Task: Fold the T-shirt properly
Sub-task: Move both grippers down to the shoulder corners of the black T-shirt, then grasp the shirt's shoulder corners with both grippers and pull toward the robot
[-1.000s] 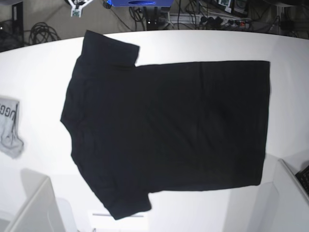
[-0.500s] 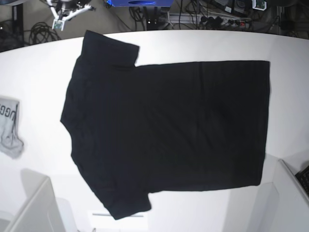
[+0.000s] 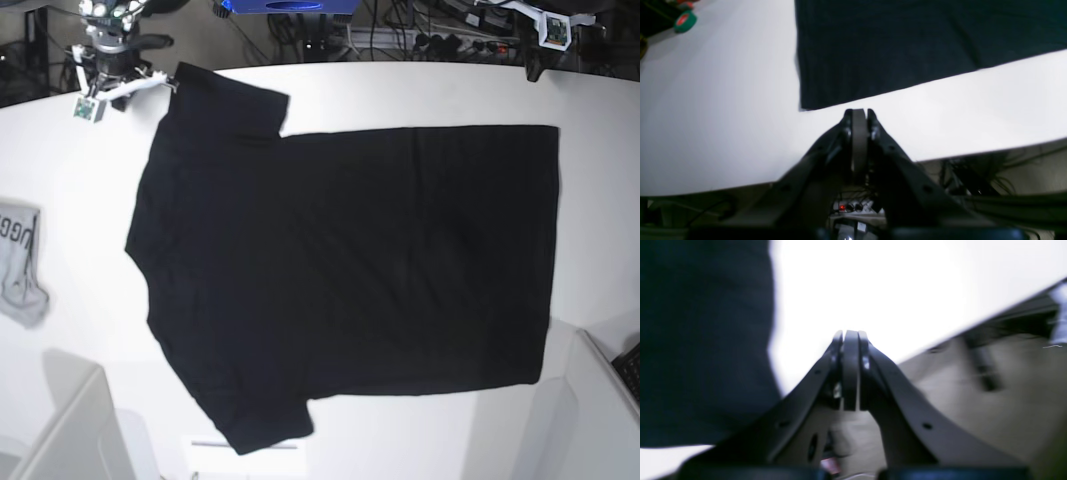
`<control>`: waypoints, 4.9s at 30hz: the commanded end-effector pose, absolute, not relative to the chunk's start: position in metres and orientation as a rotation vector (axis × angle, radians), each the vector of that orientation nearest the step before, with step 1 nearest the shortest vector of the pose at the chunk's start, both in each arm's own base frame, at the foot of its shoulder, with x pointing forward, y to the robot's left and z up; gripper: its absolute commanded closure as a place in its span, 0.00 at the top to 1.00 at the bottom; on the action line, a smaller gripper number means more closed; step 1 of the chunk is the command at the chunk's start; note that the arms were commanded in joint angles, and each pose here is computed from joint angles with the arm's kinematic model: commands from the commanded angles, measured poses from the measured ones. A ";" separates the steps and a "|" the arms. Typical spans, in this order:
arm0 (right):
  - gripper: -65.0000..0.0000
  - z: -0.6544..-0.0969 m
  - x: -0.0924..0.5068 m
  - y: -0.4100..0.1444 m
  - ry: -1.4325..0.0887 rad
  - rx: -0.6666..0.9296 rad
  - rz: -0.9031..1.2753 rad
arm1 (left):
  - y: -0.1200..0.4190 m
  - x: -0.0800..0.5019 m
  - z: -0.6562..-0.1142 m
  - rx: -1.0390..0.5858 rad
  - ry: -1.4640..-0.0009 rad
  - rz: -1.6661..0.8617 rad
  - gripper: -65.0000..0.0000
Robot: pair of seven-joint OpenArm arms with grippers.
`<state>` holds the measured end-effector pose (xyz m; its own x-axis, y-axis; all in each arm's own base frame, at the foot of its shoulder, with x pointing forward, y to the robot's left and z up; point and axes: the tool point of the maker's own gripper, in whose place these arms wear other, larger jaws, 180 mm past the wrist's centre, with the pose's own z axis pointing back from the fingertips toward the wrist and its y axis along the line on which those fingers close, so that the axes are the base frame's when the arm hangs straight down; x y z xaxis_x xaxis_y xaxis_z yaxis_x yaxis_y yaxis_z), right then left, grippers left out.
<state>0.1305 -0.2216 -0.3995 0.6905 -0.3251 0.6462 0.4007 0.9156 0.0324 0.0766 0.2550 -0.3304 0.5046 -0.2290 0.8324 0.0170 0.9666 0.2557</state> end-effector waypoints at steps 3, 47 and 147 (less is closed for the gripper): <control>0.00 -0.393 0.142 -0.211 -0.712 0.020 -0.473 | 0.256 0.080 -0.320 0.234 -1.073 -0.157 0.00; 0.36 -0.442 0.129 -0.142 -0.464 0.414 -0.524 | 0.345 0.121 -0.348 0.016 -1.014 0.462 0.61; 0.00 -0.380 0.174 -0.164 -0.623 0.405 -0.466 | 0.296 0.154 -0.377 -0.003 -0.768 0.252 0.00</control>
<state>0.1710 -0.1613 -0.3872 0.7297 -0.5290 0.4333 0.3034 0.8183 0.4881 0.1491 0.2925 -0.3859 0.7095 0.2420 0.6618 -0.2332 0.9669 -0.1035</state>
